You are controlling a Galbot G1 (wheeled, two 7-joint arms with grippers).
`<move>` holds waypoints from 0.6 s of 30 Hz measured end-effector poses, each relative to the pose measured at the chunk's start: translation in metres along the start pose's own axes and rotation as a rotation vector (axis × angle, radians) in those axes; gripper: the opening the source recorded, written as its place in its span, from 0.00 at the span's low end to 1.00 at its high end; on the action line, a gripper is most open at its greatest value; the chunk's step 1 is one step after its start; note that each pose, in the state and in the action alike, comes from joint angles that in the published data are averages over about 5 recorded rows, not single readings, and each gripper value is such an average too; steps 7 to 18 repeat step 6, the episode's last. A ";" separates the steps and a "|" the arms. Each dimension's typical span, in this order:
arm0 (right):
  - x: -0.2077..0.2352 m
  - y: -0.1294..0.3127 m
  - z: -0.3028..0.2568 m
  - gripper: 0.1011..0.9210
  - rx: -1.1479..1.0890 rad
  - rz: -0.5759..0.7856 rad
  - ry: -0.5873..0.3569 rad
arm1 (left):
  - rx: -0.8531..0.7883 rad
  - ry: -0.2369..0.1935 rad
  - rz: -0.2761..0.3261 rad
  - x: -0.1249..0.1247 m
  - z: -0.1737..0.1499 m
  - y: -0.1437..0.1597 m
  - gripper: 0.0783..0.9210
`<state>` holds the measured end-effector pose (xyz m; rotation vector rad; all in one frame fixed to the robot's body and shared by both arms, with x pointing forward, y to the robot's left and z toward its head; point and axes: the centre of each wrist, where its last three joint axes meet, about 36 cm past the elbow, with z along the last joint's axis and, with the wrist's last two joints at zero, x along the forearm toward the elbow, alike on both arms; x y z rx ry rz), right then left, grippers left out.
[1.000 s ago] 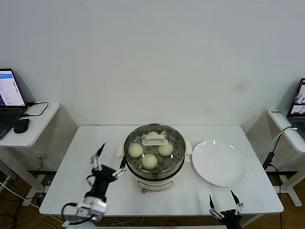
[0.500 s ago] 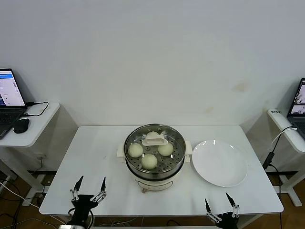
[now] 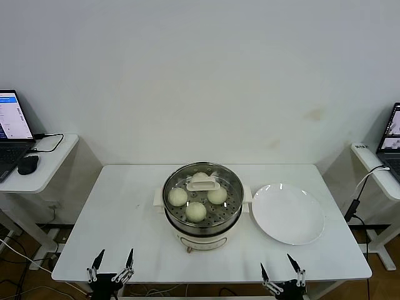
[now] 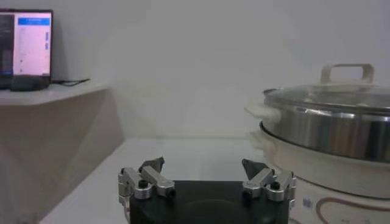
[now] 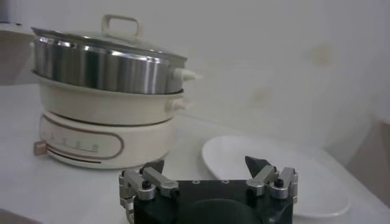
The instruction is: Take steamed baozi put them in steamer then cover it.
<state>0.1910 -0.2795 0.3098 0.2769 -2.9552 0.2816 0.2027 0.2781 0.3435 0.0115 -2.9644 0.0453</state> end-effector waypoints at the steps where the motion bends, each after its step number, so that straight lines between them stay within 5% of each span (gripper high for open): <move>1: 0.000 0.001 0.000 0.88 -0.001 -0.004 0.001 | 0.001 0.003 0.002 0.001 0.002 0.000 0.88; 18: 0.000 0.002 -0.003 0.88 -0.006 -0.019 0.005 | 0.006 0.014 0.012 0.005 0.007 0.001 0.88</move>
